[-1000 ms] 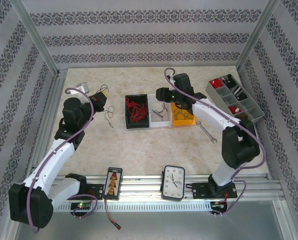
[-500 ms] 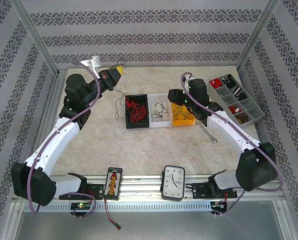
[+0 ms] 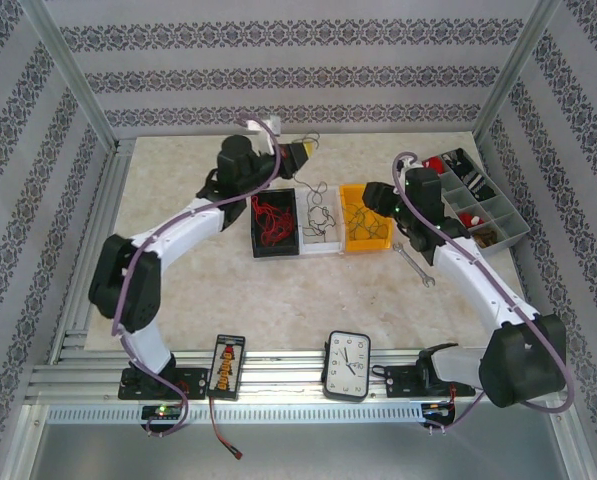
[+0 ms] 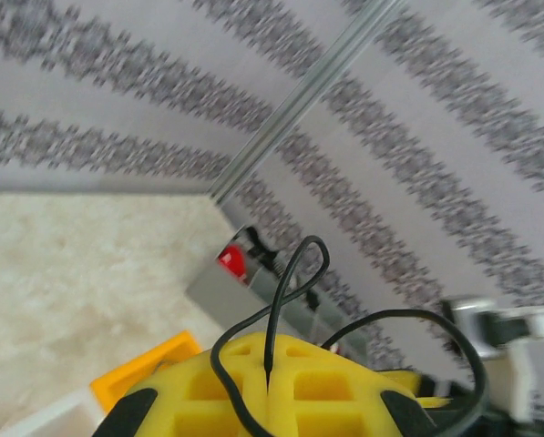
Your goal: Untangle the cables
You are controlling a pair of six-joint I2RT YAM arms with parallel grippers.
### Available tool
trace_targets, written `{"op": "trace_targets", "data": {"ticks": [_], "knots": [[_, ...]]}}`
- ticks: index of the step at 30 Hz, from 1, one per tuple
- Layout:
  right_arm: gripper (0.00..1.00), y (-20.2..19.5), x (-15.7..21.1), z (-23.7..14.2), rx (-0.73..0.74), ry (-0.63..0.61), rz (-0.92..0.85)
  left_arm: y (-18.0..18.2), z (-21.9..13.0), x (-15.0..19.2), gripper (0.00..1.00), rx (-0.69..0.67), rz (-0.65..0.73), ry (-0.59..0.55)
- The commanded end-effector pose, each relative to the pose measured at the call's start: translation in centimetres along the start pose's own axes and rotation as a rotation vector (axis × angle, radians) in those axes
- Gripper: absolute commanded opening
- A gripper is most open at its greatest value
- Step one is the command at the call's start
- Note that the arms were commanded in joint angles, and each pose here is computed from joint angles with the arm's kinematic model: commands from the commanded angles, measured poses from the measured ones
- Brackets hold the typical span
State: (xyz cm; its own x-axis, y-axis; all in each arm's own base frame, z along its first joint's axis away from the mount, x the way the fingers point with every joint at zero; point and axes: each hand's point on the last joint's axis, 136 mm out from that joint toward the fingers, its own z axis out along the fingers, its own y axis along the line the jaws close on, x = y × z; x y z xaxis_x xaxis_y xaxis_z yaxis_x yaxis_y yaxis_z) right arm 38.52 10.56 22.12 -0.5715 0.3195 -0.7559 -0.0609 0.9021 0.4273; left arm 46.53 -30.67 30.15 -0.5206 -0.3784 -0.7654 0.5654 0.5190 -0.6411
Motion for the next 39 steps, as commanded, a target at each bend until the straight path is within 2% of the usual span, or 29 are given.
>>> {"op": "trace_targets", "data": {"ticks": [1,6,9,12,15,18,24,32,35,37,39], "knots": [[0.53,-0.4,0.2,-0.8,-0.003,-0.007,0.020,0.4,1.7,1.0,0.00,-0.006,0.032,-0.017],[0.53,-1.1,0.8,-1.2,0.006,-0.009,0.036,1.5,3.0,5.7,0.02,-0.035,0.019,0.077],[0.52,-1.2,1.2,-1.0,0.005,0.003,0.043,1.4,3.5,6.3,0.42,-0.048,0.010,0.097],[0.52,-1.3,1.2,-1.0,0.006,0.002,0.048,2.3,2.5,5.2,0.69,-0.138,0.002,0.042],[0.52,-1.3,0.8,-1.4,0.009,-0.016,0.048,3.3,0.8,4.0,0.88,-0.248,0.028,-0.002],[0.52,-1.5,0.5,-1.6,0.013,-0.021,0.048,4.0,-0.9,3.2,0.97,-0.332,0.066,-0.019],[0.52,-2.2,0.9,-1.4,0.031,-0.012,0.063,4.8,-2.4,3.4,0.99,-0.412,0.115,0.032],[0.52,-3.3,1.8,-1.2,0.055,-0.002,0.080,6.9,-5.6,4.0,0.99,-0.485,0.101,-0.006],[0.51,-3.3,2.4,-0.8,0.046,0.028,0.079,7.0,-4.5,4.9,0.90,-0.457,0.130,0.054],[0.51,-3.2,2.5,-0.6,0.041,0.034,0.080,7.6,-3.2,5.3,0.90,-0.466,0.149,0.106],[0.51,-3.2,2.6,-0.4,0.043,0.039,0.087,8.8,-1.8,5.6,0.82,-0.503,0.161,0.150]]}}
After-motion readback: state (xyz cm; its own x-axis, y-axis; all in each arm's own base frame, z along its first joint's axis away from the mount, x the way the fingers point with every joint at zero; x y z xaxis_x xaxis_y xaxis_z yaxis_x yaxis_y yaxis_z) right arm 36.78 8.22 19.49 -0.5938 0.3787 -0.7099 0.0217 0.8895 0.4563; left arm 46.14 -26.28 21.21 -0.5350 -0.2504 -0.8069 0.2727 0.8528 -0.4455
